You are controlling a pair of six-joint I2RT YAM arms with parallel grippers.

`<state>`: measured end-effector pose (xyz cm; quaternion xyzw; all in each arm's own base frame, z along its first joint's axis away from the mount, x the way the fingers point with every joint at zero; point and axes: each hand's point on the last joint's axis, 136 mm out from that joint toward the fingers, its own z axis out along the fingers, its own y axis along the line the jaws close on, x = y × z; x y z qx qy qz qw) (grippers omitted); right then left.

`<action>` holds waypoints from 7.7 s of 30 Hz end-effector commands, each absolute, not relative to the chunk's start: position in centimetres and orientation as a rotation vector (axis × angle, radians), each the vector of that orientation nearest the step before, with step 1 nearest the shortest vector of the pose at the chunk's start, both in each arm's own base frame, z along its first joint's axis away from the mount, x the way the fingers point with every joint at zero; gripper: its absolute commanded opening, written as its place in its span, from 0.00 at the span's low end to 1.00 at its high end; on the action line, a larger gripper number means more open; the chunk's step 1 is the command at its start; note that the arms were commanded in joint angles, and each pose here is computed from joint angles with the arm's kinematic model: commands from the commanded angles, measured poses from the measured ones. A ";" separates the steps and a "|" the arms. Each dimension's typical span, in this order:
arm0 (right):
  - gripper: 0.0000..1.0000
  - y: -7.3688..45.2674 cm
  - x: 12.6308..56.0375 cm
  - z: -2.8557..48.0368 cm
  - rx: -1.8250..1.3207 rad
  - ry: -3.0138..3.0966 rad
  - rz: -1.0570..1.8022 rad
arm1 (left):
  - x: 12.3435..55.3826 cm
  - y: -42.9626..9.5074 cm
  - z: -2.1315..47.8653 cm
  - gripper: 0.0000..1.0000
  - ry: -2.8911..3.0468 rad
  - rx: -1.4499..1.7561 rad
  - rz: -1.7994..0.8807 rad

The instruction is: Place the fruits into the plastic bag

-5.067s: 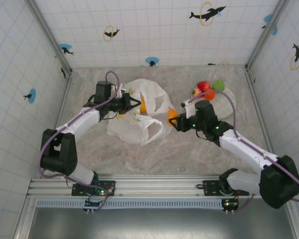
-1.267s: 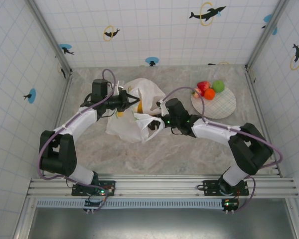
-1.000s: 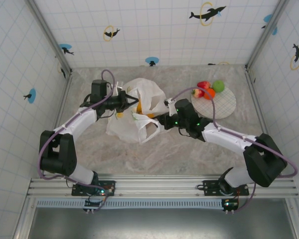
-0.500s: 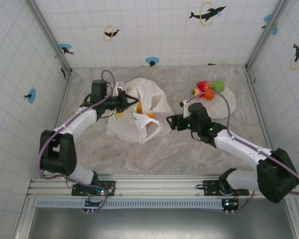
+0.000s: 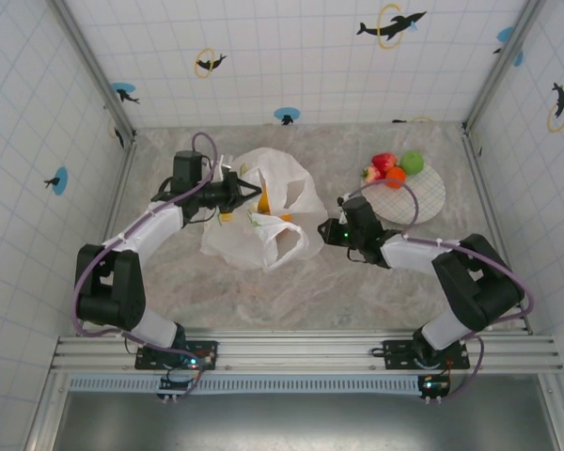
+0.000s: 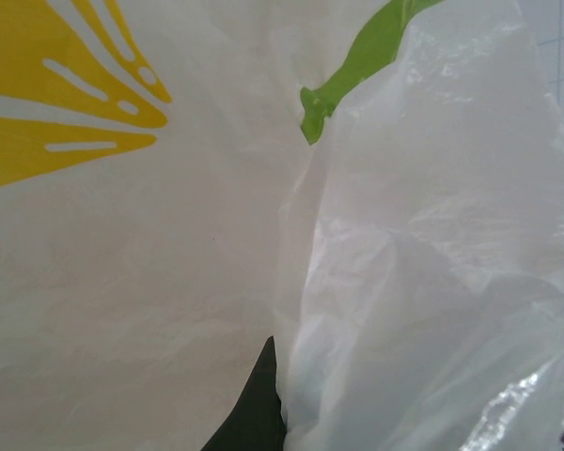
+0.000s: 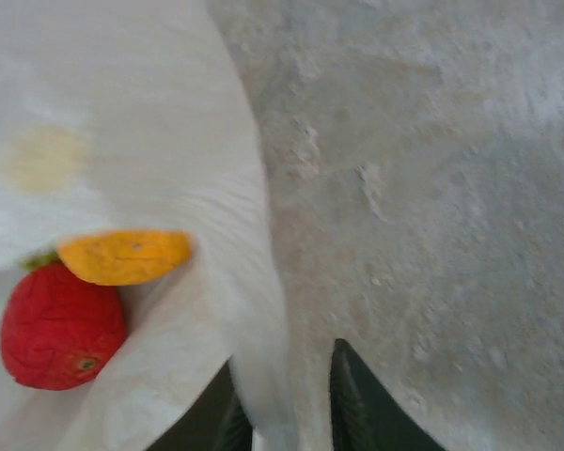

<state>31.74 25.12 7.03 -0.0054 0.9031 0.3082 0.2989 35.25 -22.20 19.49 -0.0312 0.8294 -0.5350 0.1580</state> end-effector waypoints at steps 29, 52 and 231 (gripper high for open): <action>0.71 25.7 30.2 19.7 -0.343 2.159 0.760 | 36.8 -19.5 19.8 0.00 2.436 -0.036 -1.165; 0.89 2.5 46.5 16.3 0.351 2.217 0.070 | 37.3 -20.2 20.1 0.00 2.409 -0.050 -1.243; 0.90 11.2 33.6 26.8 -0.035 1.967 0.277 | 35.6 -20.3 19.4 0.00 2.382 -0.019 -1.269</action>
